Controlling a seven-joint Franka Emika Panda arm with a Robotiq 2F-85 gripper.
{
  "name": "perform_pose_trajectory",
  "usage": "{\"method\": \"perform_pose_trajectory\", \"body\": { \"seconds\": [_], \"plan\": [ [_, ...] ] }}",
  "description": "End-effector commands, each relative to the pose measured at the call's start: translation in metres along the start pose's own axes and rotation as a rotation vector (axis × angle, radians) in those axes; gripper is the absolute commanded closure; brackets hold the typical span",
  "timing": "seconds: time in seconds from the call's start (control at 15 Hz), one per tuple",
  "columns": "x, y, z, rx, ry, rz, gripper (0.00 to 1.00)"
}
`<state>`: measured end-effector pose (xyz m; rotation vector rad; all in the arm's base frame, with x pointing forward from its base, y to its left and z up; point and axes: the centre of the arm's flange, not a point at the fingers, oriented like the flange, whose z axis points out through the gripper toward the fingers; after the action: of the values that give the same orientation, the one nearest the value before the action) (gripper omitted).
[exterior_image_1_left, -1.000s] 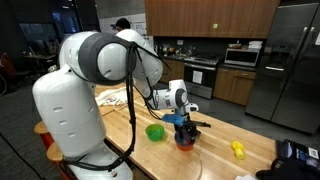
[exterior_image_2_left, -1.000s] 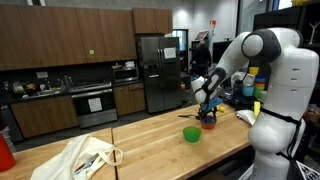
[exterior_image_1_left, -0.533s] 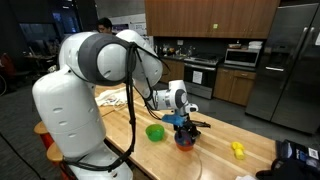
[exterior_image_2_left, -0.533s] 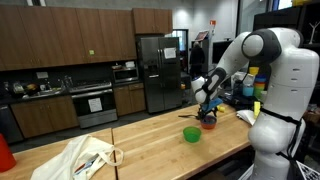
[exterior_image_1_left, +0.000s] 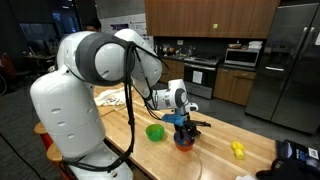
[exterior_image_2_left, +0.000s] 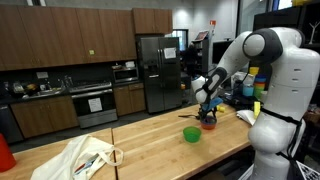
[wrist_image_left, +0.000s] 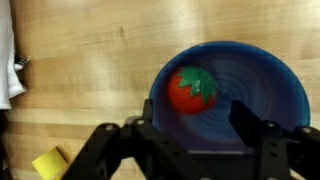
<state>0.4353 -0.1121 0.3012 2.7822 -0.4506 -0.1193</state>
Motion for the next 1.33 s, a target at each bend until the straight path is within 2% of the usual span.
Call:
{"method": "perform_pose_trajectory", "body": {
  "seconds": [0.0,0.47,0.87,1.27],
  "plan": [
    [-0.007,0.003,-0.002,-0.001,0.021,0.001,0.01],
    [-0.006,0.000,0.001,-0.018,0.026,0.007,0.00],
    [-0.031,-0.007,0.012,-0.050,0.060,-0.039,0.00],
    [-0.042,-0.008,0.010,-0.059,0.101,-0.067,0.00]
  ]
}}
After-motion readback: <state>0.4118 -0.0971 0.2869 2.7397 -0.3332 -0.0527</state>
